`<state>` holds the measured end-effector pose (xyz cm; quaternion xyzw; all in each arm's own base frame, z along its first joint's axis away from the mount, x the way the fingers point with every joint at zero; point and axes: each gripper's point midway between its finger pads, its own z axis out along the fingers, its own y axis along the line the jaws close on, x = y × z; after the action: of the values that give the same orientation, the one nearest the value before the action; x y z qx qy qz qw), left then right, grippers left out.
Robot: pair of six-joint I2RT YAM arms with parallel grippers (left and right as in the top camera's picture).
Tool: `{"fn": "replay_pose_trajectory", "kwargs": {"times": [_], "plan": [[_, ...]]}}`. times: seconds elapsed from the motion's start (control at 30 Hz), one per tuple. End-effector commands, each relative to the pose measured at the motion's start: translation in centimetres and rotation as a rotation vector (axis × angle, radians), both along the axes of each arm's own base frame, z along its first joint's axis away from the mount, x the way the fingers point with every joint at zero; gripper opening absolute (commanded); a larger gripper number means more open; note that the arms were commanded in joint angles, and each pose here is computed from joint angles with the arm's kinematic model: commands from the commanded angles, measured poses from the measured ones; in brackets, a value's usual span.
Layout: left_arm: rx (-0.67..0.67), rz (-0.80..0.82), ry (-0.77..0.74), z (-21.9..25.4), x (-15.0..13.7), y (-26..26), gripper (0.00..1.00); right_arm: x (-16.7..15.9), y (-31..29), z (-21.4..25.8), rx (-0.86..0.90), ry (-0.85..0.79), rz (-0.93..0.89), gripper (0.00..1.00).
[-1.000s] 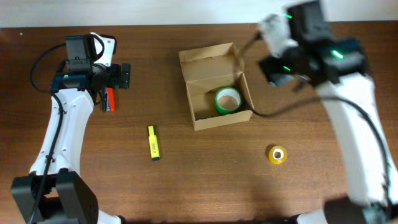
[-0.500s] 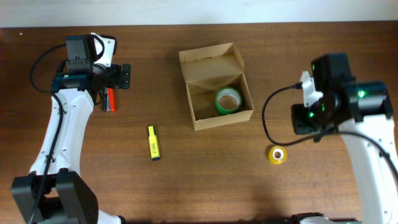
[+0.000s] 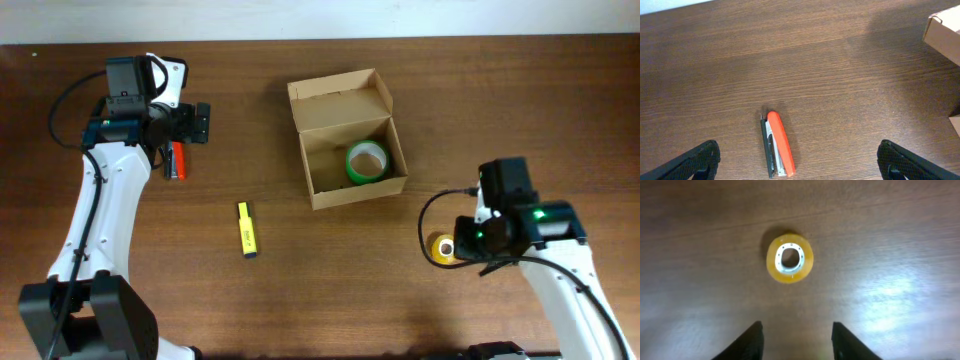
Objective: Pack container
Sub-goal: 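Move the right gripper over the yellow tape roll, then lower the right gripper and grasp the yellow tape roll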
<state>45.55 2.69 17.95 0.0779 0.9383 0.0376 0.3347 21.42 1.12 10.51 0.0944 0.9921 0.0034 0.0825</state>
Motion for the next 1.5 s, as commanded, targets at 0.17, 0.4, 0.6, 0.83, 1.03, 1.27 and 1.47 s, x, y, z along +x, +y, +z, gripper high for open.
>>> {"fn": "replay_pose_trajectory", "kwargs": {"times": [0.17, 0.4, 0.6, 0.83, 1.03, 1.27, 1.47], "plan": [[0.009, -0.013, 0.01, -0.1, 0.1, 0.0, 1.0, -0.7, 0.0, -4.4, 0.021, 0.009, -0.097, 0.49], [0.009, -0.013, 0.021, -0.2, -0.1, 0.0, 1.0, -0.2, -1.5, -7.2, 0.028, 0.057, -0.166, 0.49], [0.007, -0.014, 0.044, -0.6, -0.5, -0.1, 1.0, 0.4, -1.8, -8.9, 0.062, 0.096, -0.175, 0.49], [0.006, -0.014, 0.05, -0.7, -0.7, -0.1, 1.0, 1.2, -1.6, -9.1, 0.074, 0.075, -0.165, 0.5], [0.006, -0.014, 0.05, -0.7, -0.7, -0.1, 1.0, 1.6, -1.7, -9.1, 0.073, 0.055, -0.157, 0.5], [0.006, -0.014, 0.05, -0.7, -0.7, -0.1, 0.99, 1.8, -1.8, -9.7, 0.067, 0.066, -0.159, 0.51], [0.006, -0.014, 0.05, -0.7, -0.7, -0.1, 0.99, 1.5, -1.8, -11.0, 0.065, 0.112, -0.16, 0.51]]}}
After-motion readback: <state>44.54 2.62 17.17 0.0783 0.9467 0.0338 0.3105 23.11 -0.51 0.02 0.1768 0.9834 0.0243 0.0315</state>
